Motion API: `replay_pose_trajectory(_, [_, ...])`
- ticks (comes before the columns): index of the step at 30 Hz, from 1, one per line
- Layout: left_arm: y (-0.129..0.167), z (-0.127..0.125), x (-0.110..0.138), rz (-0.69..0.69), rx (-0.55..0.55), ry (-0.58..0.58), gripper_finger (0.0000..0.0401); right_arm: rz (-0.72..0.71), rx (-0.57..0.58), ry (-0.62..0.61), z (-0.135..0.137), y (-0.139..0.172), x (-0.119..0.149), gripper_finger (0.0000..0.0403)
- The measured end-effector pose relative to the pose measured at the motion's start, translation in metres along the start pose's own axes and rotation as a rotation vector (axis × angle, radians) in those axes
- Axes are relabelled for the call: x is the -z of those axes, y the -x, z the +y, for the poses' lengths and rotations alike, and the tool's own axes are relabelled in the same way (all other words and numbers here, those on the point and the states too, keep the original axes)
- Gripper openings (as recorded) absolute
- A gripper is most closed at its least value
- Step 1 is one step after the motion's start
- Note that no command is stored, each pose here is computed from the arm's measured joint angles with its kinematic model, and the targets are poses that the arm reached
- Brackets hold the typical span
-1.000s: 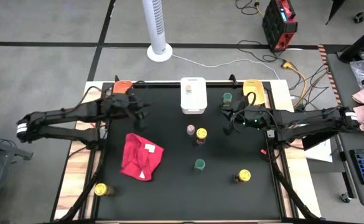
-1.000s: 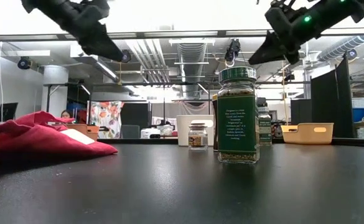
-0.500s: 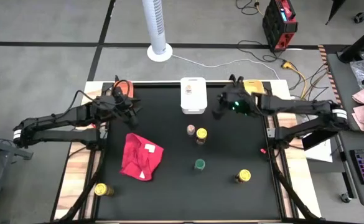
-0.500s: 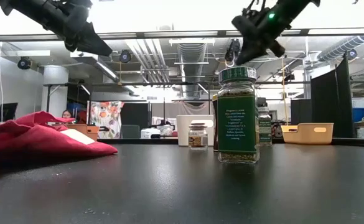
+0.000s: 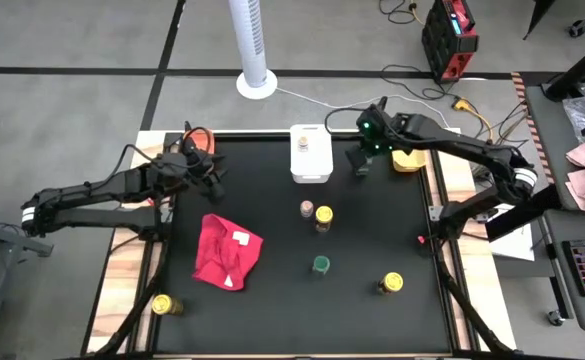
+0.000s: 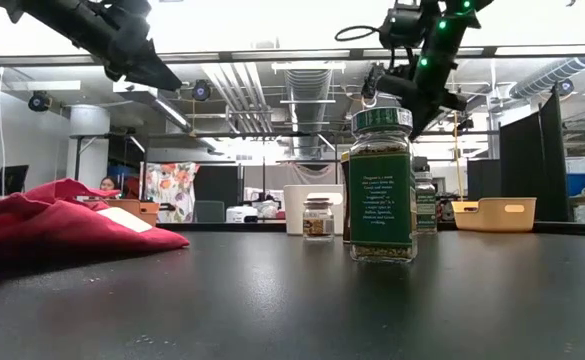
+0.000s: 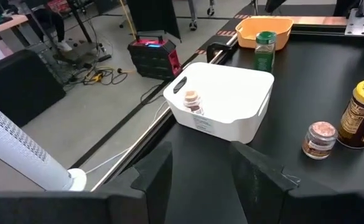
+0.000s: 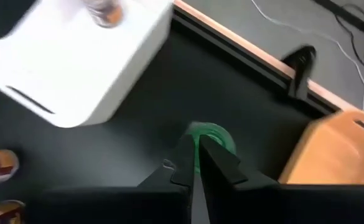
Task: Sort spices by type
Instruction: Put the top green seasoning bottle into the orange bin
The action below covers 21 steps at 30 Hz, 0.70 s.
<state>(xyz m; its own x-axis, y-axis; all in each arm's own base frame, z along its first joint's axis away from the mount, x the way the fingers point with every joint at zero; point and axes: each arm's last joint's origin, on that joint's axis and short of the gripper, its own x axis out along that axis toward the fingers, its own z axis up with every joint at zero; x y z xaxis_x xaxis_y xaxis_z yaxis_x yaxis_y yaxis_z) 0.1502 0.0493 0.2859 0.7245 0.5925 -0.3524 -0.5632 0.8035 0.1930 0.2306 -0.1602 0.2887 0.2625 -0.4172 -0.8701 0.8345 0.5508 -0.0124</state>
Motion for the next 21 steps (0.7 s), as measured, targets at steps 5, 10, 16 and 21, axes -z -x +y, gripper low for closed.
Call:
replay_pose_trajectory(5, [-0.001,0.0,-0.002,-0.013,-0.002,-0.004,0.0144,0.055,0.04,-0.05,-0.013,-0.005,0.0,0.0075])
replay_pose_trajectory(10, [-0.002,-0.001,-0.006,-0.055,-0.005,-0.007,0.0144,0.061,0.04,-0.06,-0.014,-0.006,0.001,0.0169])
replay_pose_trajectory(16, [-0.005,-0.002,-0.008,-0.06,-0.005,-0.022,0.0144,0.082,0.051,-0.072,-0.014,-0.012,0.007,0.0265])
replay_pose_trajectory(21, [-0.009,-0.004,-0.006,-0.043,-0.004,-0.031,0.0144,0.092,0.044,-0.075,-0.014,-0.025,0.016,0.0304])
